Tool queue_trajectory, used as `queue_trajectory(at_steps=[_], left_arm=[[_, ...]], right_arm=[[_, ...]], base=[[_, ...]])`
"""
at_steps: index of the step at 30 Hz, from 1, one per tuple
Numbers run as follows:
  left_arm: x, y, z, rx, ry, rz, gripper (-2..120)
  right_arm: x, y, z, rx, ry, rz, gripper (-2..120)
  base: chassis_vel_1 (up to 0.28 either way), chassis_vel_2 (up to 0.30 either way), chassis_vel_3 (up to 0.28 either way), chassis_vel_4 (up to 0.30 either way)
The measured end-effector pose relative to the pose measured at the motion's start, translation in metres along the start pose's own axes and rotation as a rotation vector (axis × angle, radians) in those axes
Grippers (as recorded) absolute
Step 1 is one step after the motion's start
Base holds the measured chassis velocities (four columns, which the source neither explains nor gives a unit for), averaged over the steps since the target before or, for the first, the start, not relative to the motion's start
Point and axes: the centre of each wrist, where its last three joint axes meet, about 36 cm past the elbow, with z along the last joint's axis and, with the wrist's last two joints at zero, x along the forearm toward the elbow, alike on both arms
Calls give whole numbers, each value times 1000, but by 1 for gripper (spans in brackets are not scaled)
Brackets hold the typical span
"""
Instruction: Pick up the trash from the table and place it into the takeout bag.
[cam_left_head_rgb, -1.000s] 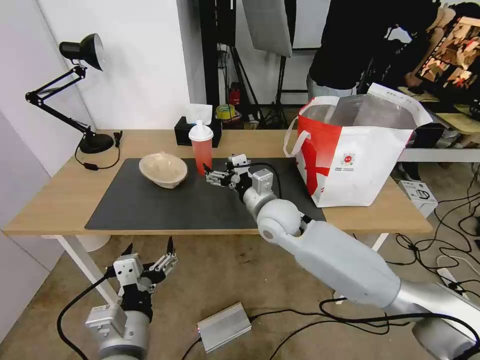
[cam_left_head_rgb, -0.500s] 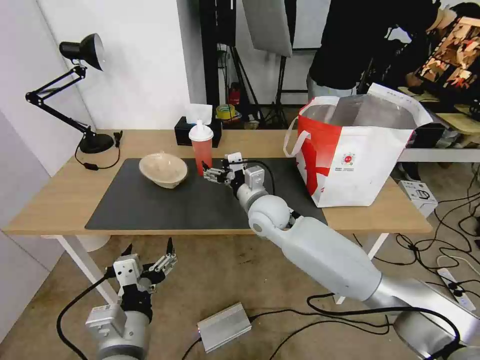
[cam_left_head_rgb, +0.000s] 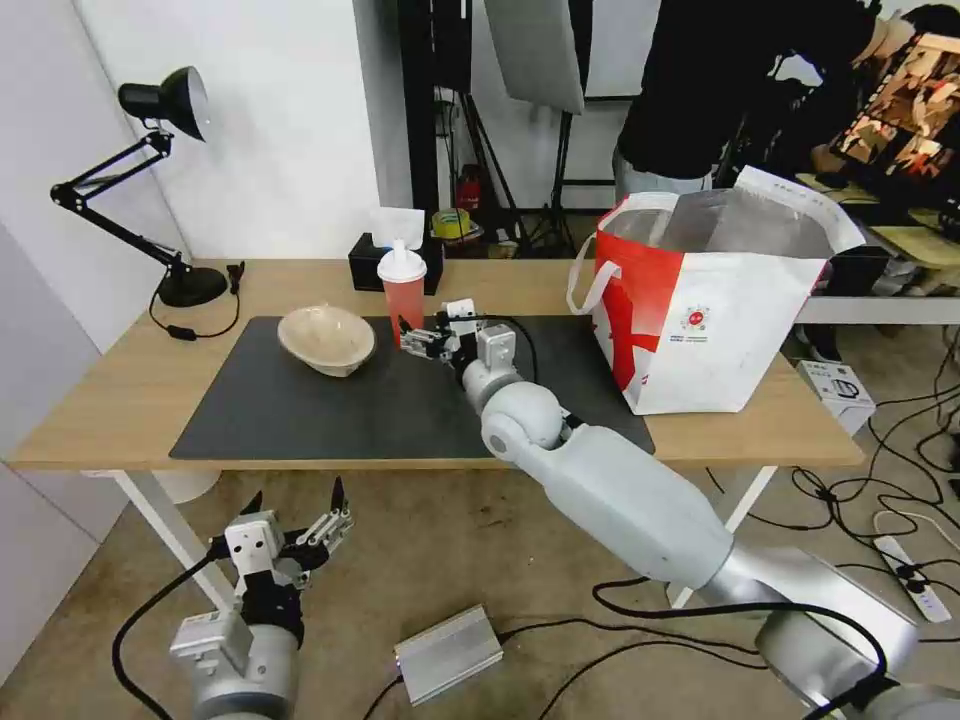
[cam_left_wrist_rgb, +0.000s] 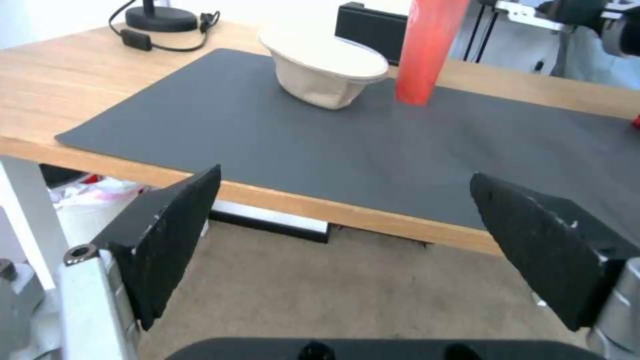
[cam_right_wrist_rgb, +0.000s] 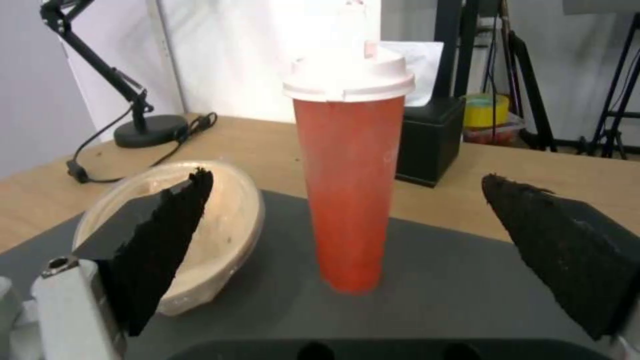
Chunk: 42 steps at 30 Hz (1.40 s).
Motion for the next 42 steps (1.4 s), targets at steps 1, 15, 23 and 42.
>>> queue_trajectory(at_steps=[1,15,23,42], left_arm=[[0,0,0,0,0,0,100],[4,-2,0,-1,1,0,100],[4,-2,0,-6,-2,14,100],[2,-4,4,-10,4,32,100]], right_arm=[[0,0,0,0,0,0,100],[-36,2,5,14,3,40,100],[-51,1,9,0,11,59,100],[-71,15,15,-26,14,57,100]], base=[[0,0,0,0],[0,0,0,0],[0,0,0,0],[0,0,0,0]])
